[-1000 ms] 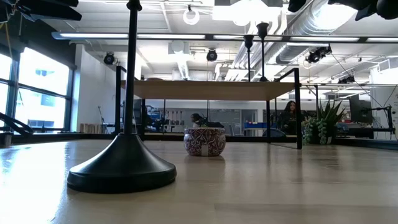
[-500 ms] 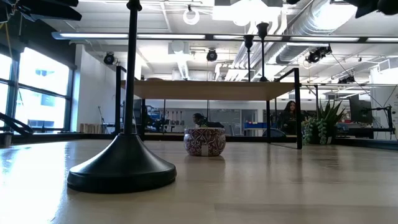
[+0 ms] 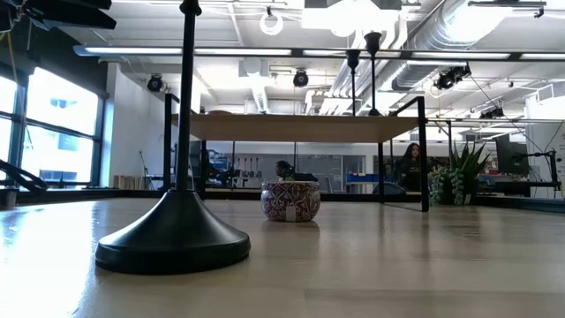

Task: Pick & Place candle stick holders
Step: Put the blue patterned scented candle on the shelf

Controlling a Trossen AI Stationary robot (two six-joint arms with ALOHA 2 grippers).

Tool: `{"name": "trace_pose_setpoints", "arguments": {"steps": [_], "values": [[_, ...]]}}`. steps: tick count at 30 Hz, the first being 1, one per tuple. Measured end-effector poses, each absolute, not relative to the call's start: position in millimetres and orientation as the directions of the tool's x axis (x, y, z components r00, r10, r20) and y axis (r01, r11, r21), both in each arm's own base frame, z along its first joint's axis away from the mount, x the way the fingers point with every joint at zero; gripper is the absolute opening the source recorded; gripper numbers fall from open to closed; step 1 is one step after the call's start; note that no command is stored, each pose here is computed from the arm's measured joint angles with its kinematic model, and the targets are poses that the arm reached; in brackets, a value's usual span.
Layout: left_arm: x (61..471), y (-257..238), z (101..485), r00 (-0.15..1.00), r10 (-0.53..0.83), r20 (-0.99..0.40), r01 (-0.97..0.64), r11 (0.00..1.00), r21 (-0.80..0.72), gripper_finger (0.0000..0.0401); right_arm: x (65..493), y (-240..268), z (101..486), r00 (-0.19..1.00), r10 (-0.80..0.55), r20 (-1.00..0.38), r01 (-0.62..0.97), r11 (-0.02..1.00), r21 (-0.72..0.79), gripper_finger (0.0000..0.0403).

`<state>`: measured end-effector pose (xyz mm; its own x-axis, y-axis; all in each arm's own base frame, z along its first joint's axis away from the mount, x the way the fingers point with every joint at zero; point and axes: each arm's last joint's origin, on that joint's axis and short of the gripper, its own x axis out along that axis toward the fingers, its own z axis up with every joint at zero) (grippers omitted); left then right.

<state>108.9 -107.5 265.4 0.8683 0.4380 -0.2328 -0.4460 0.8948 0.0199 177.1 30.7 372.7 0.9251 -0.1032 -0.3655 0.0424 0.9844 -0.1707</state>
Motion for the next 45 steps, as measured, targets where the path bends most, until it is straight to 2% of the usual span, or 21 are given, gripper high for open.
{"name": "trace_pose_setpoints", "arguments": {"steps": [3, 8, 13, 17, 21, 26, 35, 41, 45], "values": [[108.8, -107.5, 265.4, 0.868, 0.438, -0.232, -0.446, 0.895, 0.02, 0.0269, 185.0, 41.9, 378.7, 0.869, -0.144, -0.473, 0.102, 0.988, -0.113, 0.0307], [109.0, -107.5, 265.6, 0.868, 0.438, -0.232, -0.447, 0.894, 0.016, 0.0269, 201.9, 64.0, 383.1, 0.761, -0.123, -0.638, 0.157, 0.988, -0.002, 0.0307], [109.0, -107.6, 265.5, 0.869, 0.438, -0.232, -0.447, 0.894, 0.013, 0.0269, 216.3, 84.7, 378.8, 0.574, -0.099, -0.813, 0.283, 0.955, 0.084, 0.0307], [109.0, -107.6, 265.6, 0.869, 0.438, -0.232, -0.451, 0.893, -0.001, 0.0269, 225.7, 99.3, 368.4, 0.396, -0.105, -0.912, 0.507, 0.854, 0.122, 0.0307], [109.0, -107.7, 265.5, 0.869, 0.437, -0.234, -0.452, 0.892, -0.015, 0.0269, 233.0, 115.6, 354.3, 0.258, -0.079, -0.963, 0.704, 0.698, 0.131, 0.0307], [109.0, -107.8, 265.4, 0.869, 0.434, -0.238, -0.457, 0.888, -0.05, 0.0269, 241.0, 136.8, 333.1, 0.1, 0.003, -0.995, 0.844, 0.53, 0.086, 0.0307], [109.2, -109.1, 263.8, 0.871, 0.392, -0.296, -0.431, 0.899, -0.077, 0.0269, 255.3, 177.7, 295.5, -0.025, 0.037, -0.999, 0.882, 0.47, -0.004, 0.0307], [109.3, -109.3, 263.9, 0.871, 0.391, -0.296, -0.429, 0.9, -0.075, 0.0269, 258.7, 209.1, 274.3, -0.026, 0.065, -0.998, 0.884, 0.467, 0.007, 0.0307], [109.1, -108.8, 263.8, 0.87, 0.396, -0.292, -0.432, 0.9, -0.066, 0.0269, 254.4, 221.0, 265.6, -0.013, 0.009, -1.0, 0.874, 0.487, -0.007, 0.0307]]}}
